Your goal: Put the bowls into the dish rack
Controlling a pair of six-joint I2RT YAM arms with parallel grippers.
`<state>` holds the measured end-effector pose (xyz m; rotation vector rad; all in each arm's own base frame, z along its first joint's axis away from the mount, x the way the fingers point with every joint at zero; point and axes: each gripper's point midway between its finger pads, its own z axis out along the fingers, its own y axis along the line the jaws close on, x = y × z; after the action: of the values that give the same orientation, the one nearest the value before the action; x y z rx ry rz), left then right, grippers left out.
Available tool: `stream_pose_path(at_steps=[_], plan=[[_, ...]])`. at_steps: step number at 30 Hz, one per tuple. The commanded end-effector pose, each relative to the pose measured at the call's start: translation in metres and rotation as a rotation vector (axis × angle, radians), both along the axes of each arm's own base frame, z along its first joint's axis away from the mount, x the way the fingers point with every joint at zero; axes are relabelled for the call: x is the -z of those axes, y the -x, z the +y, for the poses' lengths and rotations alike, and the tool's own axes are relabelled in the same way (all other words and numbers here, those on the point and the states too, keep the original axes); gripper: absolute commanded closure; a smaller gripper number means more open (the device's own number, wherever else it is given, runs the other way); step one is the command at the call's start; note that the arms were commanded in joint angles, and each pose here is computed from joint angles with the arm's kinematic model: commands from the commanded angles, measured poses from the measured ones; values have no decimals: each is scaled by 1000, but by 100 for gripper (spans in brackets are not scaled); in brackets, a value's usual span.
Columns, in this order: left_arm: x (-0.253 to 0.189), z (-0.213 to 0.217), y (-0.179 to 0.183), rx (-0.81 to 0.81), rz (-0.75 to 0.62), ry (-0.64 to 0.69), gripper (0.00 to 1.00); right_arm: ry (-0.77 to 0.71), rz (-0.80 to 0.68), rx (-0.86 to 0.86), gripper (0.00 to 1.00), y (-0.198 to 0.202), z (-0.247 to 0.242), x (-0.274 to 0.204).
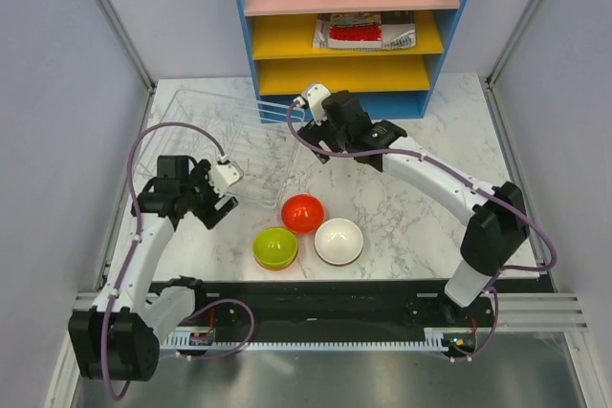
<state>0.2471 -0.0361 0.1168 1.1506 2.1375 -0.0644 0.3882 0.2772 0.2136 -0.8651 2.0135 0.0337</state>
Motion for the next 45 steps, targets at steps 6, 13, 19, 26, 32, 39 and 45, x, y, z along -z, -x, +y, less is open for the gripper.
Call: stream_pose_path(at_steps=[6,13,19,26,32,39,45], plan=[[5,-15,-65,39,-50,-33,9,-11,-3,-39,2,9,-5,-2],[3,-55,-76,92,-41,-1,9,-56,36,-44,2,6,4,6],[6,-87,-74,148,-20,14,9,-84,57,-54,2,5,12,5],[4,-115,-69,193,-10,45,9,-97,87,-65,2,11,10,10],[-42,-128,-59,200,-95,168,8,-192,130,-47,2,8,13,5],[-77,-115,-62,135,-202,156,8,-221,136,-30,2,2,16,5],[-147,-68,-70,-110,-438,128,5,-216,127,-34,2,5,12,3]])
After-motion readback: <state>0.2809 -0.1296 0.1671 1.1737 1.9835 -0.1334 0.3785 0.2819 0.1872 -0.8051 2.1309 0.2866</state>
